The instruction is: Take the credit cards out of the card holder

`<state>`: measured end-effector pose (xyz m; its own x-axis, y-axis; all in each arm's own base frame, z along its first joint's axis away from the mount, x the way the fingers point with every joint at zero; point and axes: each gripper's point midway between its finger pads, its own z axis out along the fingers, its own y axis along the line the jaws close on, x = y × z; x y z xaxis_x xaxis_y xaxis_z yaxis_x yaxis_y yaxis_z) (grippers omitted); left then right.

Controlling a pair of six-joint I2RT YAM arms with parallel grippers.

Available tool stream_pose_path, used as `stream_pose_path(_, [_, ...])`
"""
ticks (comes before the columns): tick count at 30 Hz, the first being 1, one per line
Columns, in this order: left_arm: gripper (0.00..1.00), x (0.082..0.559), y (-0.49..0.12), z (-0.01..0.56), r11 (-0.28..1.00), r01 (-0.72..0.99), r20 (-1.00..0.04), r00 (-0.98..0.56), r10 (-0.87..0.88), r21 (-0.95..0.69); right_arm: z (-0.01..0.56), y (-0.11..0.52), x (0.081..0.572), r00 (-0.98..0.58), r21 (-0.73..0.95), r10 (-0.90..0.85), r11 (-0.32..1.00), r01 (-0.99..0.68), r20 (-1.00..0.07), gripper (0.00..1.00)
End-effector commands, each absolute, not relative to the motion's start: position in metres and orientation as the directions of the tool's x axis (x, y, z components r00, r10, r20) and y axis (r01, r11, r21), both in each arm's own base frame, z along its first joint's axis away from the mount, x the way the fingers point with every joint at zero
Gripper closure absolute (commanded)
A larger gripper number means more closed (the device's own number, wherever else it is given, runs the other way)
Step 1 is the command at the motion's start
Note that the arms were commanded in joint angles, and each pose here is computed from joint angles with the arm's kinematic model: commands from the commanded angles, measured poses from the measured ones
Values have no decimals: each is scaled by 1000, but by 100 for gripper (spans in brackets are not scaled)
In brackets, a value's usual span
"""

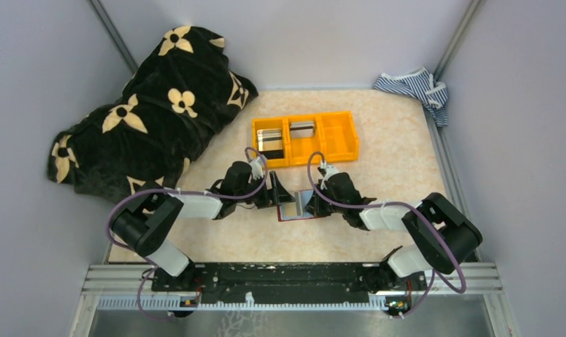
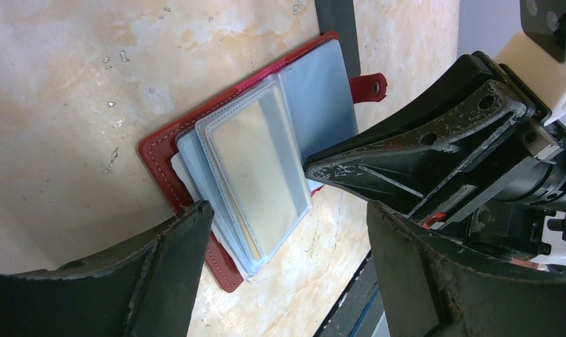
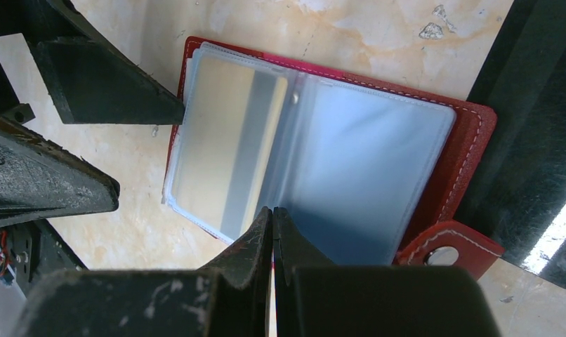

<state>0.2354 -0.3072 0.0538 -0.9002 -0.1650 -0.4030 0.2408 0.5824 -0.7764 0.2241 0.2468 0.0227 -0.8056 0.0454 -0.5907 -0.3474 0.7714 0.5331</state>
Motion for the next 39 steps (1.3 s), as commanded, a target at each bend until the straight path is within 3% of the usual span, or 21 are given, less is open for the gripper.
stream_pose_path(1, [13,237,-315,58,555,270,-413,-898,-149,-787,28,250,229,-791,548,64,755,-360,-608,100])
stream_pose_path(39, [14,240,-350,100,453,349,-445,-887,-122,-820,19,254,226,-804,568,64,741,-359,-591,100])
